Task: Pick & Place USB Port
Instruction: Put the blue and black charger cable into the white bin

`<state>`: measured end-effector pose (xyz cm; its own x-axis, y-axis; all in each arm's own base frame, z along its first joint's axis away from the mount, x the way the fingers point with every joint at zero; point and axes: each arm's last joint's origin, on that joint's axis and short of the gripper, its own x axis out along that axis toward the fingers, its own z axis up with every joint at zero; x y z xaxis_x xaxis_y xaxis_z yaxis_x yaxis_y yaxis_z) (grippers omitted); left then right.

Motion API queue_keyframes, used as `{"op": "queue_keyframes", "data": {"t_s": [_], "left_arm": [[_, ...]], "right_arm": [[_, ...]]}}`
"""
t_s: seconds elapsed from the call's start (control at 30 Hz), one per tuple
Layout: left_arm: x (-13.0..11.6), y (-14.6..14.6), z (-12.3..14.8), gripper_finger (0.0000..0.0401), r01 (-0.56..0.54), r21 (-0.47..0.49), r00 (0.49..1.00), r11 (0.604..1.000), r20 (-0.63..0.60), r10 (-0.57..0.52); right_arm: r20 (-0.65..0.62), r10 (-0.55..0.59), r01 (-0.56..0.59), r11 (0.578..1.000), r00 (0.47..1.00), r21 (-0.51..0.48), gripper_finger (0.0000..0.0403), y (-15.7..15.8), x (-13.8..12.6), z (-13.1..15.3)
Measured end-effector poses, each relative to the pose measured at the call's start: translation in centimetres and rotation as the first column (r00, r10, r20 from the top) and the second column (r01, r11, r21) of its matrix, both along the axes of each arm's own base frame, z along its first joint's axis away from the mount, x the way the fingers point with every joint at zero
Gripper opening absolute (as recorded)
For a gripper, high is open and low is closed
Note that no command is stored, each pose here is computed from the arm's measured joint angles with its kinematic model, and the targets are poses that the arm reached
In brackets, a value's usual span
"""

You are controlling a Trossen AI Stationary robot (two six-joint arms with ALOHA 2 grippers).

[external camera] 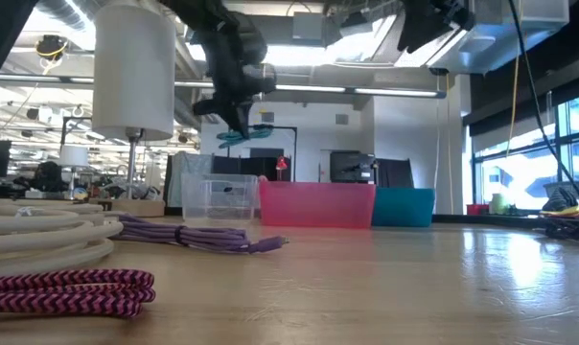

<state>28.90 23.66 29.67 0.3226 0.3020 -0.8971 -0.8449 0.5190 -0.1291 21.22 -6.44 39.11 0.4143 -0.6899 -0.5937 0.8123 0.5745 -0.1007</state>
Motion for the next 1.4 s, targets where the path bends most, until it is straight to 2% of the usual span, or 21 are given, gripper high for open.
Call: {"op": "queue_keyframes", "data": {"t_s": [0.37,0.57,0.9,1.4], "left_arm": [[-0.8,0.3,-3.3,0.001,-0.058,-0.086,0.998,0.995,-0.027,0.056],[-0.5,0.4,-4.9,0.001,-0.062,-0.111,0.998,0.992,0.02,0.065],[-1.3,0.3,-8.1,0.001,-0.116,-0.158,0.993,0.981,-0.049,0.11],[0.5,1.8,-14.1,0.001,-0.118,-0.224,0.991,0.967,-0.089,0.1]], "right_arm": [[0.023,0.009,-0.009,0.999,1.0,-0.033,0.0129,0.3,-1.4,0.9],[0.01,0.02,-0.019,0.999,1.0,-0.04,0.0129,0.3,-1.4,0.9],[0.008,0.025,-0.025,0.999,1.0,-0.035,0.0129,0.3,-1.4,0.9],[-0.001,0.047,-0.047,0.999,0.999,-0.01,0.0129,0.4,-1.4,0.8]]}}
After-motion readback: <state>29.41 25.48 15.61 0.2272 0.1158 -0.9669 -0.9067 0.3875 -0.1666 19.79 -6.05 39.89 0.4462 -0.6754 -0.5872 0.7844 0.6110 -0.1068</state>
